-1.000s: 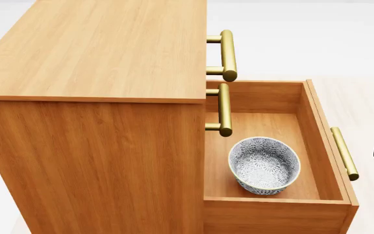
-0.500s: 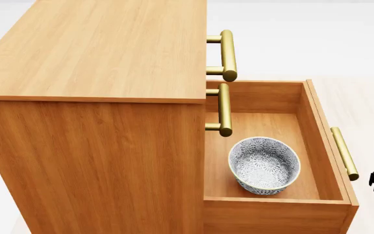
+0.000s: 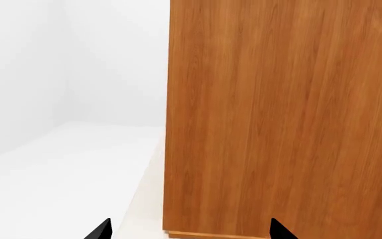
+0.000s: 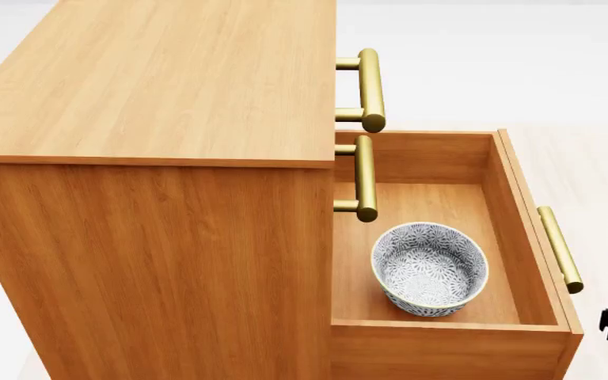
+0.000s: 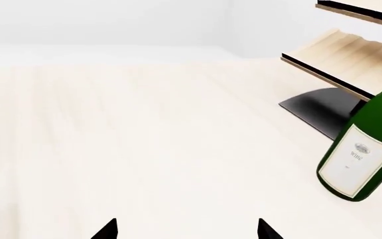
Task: Put the bowl in the bottom drawer of the cabinet and close it.
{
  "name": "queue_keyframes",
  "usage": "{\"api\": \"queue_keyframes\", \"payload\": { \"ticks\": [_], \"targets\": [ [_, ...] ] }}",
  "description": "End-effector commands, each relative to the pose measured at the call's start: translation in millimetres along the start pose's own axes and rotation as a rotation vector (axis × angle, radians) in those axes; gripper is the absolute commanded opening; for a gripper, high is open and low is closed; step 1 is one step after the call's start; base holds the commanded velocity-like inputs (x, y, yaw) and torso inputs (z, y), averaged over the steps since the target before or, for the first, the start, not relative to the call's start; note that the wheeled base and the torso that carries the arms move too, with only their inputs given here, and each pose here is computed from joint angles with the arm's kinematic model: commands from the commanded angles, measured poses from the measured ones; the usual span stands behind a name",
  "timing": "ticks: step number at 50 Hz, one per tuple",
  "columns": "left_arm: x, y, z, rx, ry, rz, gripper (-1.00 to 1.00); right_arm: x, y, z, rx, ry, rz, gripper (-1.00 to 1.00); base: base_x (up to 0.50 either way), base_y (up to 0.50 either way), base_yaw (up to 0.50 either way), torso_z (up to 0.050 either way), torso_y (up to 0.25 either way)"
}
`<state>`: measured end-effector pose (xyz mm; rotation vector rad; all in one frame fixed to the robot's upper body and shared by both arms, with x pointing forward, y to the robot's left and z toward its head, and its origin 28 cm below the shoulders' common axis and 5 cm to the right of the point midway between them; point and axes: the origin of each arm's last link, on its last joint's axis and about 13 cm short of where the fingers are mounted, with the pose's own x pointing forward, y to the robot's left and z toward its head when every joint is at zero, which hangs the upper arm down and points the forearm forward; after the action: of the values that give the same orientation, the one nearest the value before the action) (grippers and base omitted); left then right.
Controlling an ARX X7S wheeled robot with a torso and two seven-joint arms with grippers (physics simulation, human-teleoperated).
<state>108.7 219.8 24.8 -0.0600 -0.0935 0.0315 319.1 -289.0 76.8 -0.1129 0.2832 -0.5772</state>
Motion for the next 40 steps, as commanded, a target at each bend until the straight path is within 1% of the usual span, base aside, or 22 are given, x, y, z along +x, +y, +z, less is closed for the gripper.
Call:
{"api": "queue_keyframes", "payload": {
  "ticks": [1, 15, 16, 22, 23, 26, 30, 31, 33, 34, 36, 38, 40],
  "targets": [
    [0.2, 0.0, 3.9, -0.001, 0.000, 0.000, 1.00, 0.1, 2.0, -14.4, -0.018, 0.029, 0.004, 1.00, 0.00, 0.00, 0.00, 0.000, 0.000],
    [-0.1, -0.3, 6.0, 0.002, 0.000, 0.001, 1.00, 2.8, 4.7, -29.3, -0.033, 0.062, 0.002, 1.00, 0.00, 0.00, 0.00, 0.000, 0.000],
    [-1.1, 0.3, -0.1, 0.001, 0.000, 0.001, 1.00, 3.0, 4.9, -30.3, -0.032, 0.065, 0.001, 1.00, 0.00, 0.00, 0.00, 0.000, 0.000],
    [-0.1, -0.5, 6.3, 0.001, 0.000, 0.001, 1.00, 4.2, 5.5, -34.5, -0.038, 0.074, 0.000, 1.00, 0.00, 0.00, 0.00, 0.000, 0.000],
    [-1.2, 0.1, -0.8, 0.002, 0.000, 0.001, 1.00, 4.5, 6.0, -35.6, -0.041, 0.076, 0.001, 1.00, 0.00, 0.00, 0.00, 0.000, 0.000],
    [-1.6, 0.3, -3.4, 0.001, 0.000, 0.000, 1.00, 4.6, 6.9, -35.1, -0.040, 0.075, 0.005, 1.00, 0.00, 0.00, 0.00, 0.000, 0.000],
    [-1.5, 0.3, -3.5, 0.001, 0.000, 0.000, 1.00, 5.1, 10.1, -35.5, -0.049, 0.073, 0.010, 1.00, 0.00, 0.00, 0.00, 0.000, 0.000],
    [0.0, -0.1, 3.2, 0.001, -0.001, 0.001, 1.00, 5.7, 11.8, -37.2, -0.049, 0.083, 0.012, 1.00, 0.00, 0.00, 0.00, 0.000, 0.000],
    [-0.6, 0.3, -1.4, -0.001, -0.001, 0.002, 1.00, 6.4, 13.8, -38.2, -0.055, 0.082, 0.017, 1.00, 0.00, 0.00, 0.00, 0.000, 0.000],
    [0.6, -0.1, 4.5, 0.000, -0.001, 0.001, 1.00, 6.4, 14.7, -38.6, -0.054, 0.088, 0.017, 1.00, 0.00, 0.00, 0.00, 0.000, 0.000],
    [0.6, -0.3, 5.5, 0.000, -0.001, 0.001, 1.00, 6.4, 15.6, -38.3, -0.054, 0.089, 0.018, 1.00, 0.00, 0.00, 0.00, 0.000, 0.000],
    [-0.5, 0.5, -3.6, -0.001, -0.001, 0.002, 1.00, 5.7, 17.8, -39.5, -0.059, 0.094, 0.024, 1.00, 0.00, 0.00, 0.00, 0.000, 0.000],
    [-0.7, 0.6, -4.4, -0.002, -0.001, 0.002, 1.00, 5.2, 19.8, -40.1, -0.049, 0.100, 0.035, 1.00, 0.00, 0.00, 0.00, 0.000, 0.000]
  ]
}}
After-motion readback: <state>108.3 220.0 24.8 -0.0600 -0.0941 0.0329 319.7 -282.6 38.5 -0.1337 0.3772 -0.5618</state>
